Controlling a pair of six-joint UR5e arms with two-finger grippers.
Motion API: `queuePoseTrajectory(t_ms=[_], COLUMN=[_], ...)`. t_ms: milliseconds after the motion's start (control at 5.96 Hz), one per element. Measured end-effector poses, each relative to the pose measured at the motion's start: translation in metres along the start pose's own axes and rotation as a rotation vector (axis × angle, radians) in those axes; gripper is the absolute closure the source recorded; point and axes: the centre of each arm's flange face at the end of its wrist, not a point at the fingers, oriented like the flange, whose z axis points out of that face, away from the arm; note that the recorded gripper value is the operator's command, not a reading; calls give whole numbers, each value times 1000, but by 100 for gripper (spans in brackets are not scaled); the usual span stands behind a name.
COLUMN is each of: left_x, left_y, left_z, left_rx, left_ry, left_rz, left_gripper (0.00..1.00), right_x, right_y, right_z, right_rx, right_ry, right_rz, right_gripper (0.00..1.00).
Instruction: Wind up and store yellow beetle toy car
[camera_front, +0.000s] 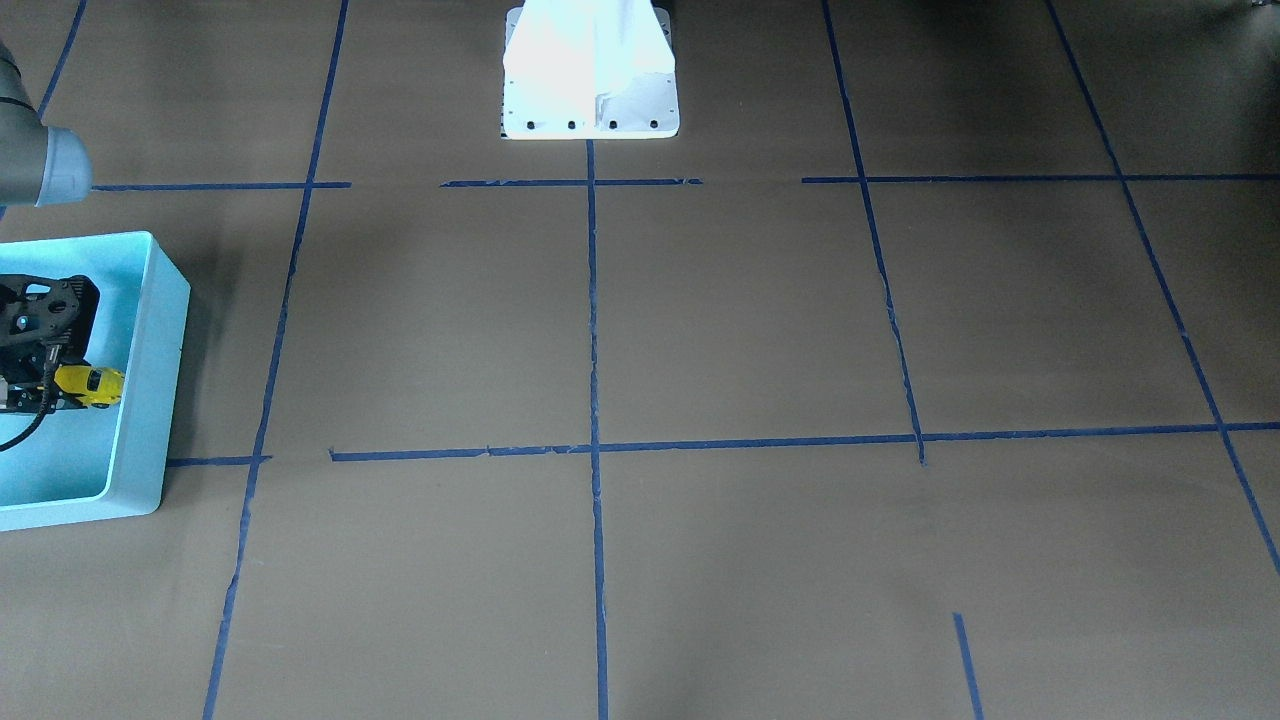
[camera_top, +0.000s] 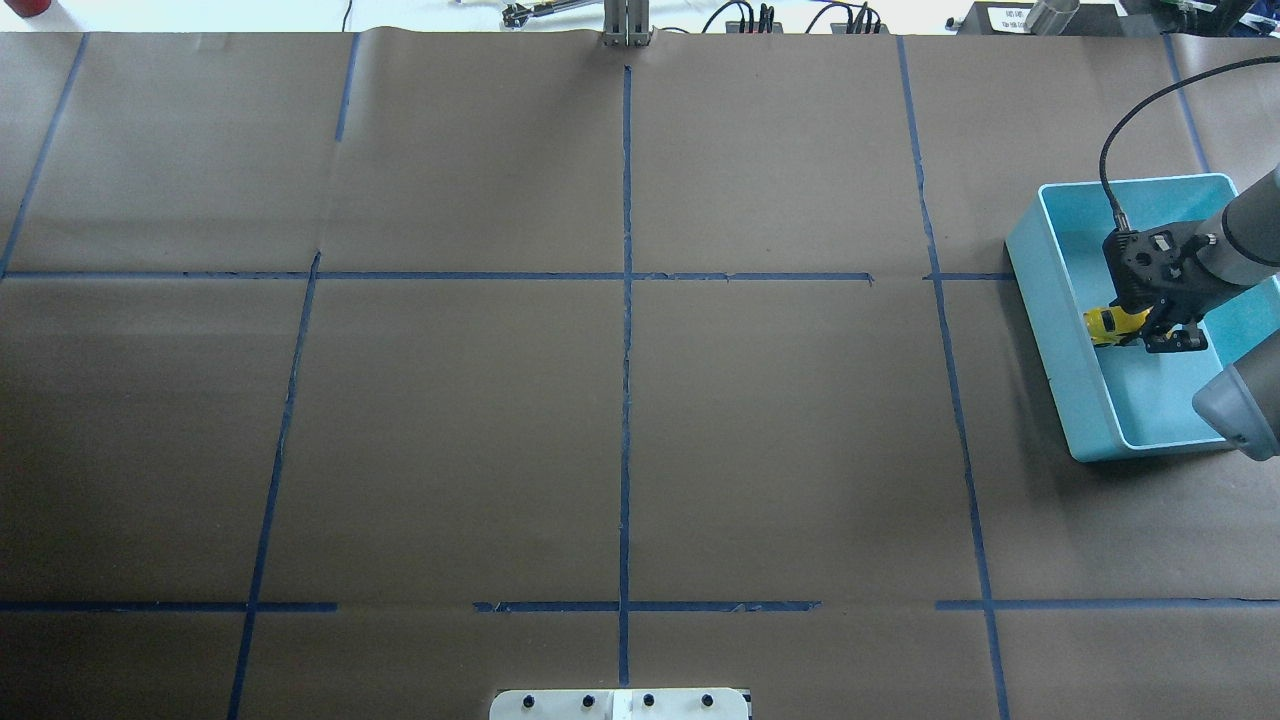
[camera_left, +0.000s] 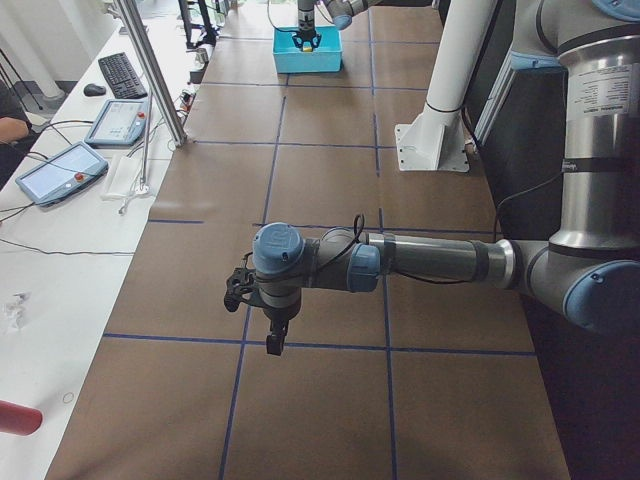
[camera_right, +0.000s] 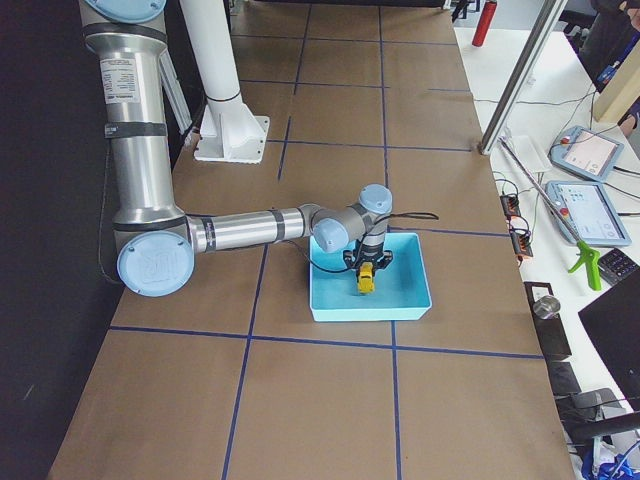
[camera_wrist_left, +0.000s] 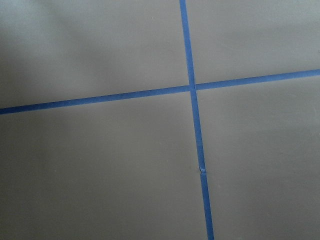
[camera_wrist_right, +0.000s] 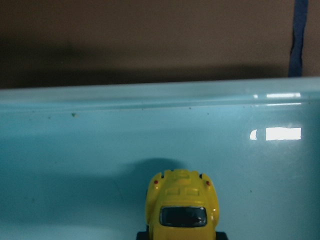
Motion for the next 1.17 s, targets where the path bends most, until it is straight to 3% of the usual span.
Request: queuePoseTrajectory(t_ms=[335,503,838,1174], left_x=[8,8,10,10], left_y=[1,0,1,0], left_z=[-9,-8,-10,-11], left_rx=[17,16,20,20], left_ry=[1,-1,2,3], left_rz=[15,15,15,15], left_gripper=[0,0,0,0], right_x=[-1,2,17,5], right_y=[-4,-1,33,64], right_z=[-1,-20,-113,-198], right_rx=[45,73,101,73], right_ry=[-29,-16,33,49], right_rz=[19,36,184,421], right_gripper=[0,0,0,0])
